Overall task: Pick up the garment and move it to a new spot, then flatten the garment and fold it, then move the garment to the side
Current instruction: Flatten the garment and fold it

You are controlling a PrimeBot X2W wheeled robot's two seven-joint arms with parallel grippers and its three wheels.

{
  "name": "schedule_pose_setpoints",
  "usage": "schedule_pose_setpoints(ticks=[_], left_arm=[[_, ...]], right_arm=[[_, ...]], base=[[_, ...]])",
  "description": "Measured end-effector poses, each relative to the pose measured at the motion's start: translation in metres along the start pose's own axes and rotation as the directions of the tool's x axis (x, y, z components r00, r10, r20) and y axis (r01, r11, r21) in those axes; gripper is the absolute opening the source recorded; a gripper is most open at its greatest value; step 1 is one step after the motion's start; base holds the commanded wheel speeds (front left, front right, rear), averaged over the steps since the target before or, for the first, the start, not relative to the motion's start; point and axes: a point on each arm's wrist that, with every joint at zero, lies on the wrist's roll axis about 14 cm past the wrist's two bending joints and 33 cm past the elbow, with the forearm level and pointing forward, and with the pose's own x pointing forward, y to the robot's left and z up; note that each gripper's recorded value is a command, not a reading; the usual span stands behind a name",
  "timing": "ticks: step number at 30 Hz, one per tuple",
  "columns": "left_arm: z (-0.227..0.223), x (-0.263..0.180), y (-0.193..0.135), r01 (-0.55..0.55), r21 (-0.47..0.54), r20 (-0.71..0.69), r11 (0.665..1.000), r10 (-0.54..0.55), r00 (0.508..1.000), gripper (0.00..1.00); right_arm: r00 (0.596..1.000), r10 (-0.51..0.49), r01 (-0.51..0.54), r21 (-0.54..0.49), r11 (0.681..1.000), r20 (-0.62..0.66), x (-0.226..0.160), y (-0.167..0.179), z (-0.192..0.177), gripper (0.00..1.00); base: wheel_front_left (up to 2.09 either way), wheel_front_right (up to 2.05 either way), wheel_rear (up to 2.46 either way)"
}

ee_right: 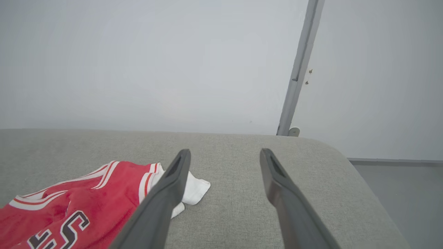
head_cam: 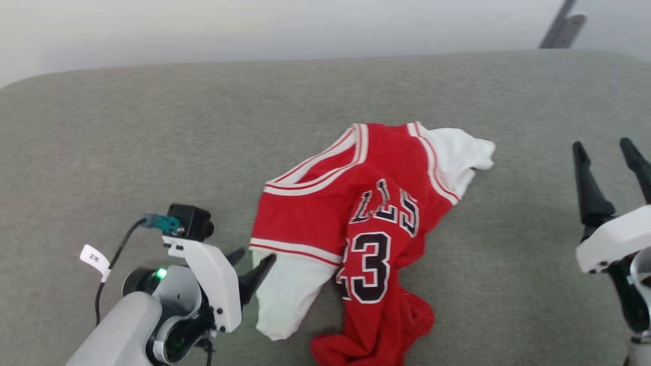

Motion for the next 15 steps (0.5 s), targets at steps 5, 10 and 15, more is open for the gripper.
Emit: schedule_pose_setpoints(ticks=[5, 10, 15], left_arm=[[-0.036, 0.013, 0.007, -0.071, -0.015, -0.203, 0.997, 0.067, 0.977, 1.0], [-0.048, 0.017, 0.011, -0.106, 0.001, -0.279, 0.994, 0.102, 0.955, 1.0], [-0.059, 0.022, 0.015, -0.142, 0.019, -0.348, 0.99, 0.139, 0.927, 1.0]], right_arm=[[0.995, -0.083, 0.082, 0.025, 0.996, 0.054, -0.025, -0.012, 0.002, 1.0], [0.992, -0.113, 0.111, 0.049, 0.993, 0.049, -0.038, -0.015, -0.002, 1.0], [0.99, -0.133, 0.13, 0.071, 0.989, 0.037, -0.045, -0.016, -0.008, 1.0]], base=[[0.0, 0.0, 0.0], [0.0, 0.0, 0.0], [0.0, 0.0, 0.0]])
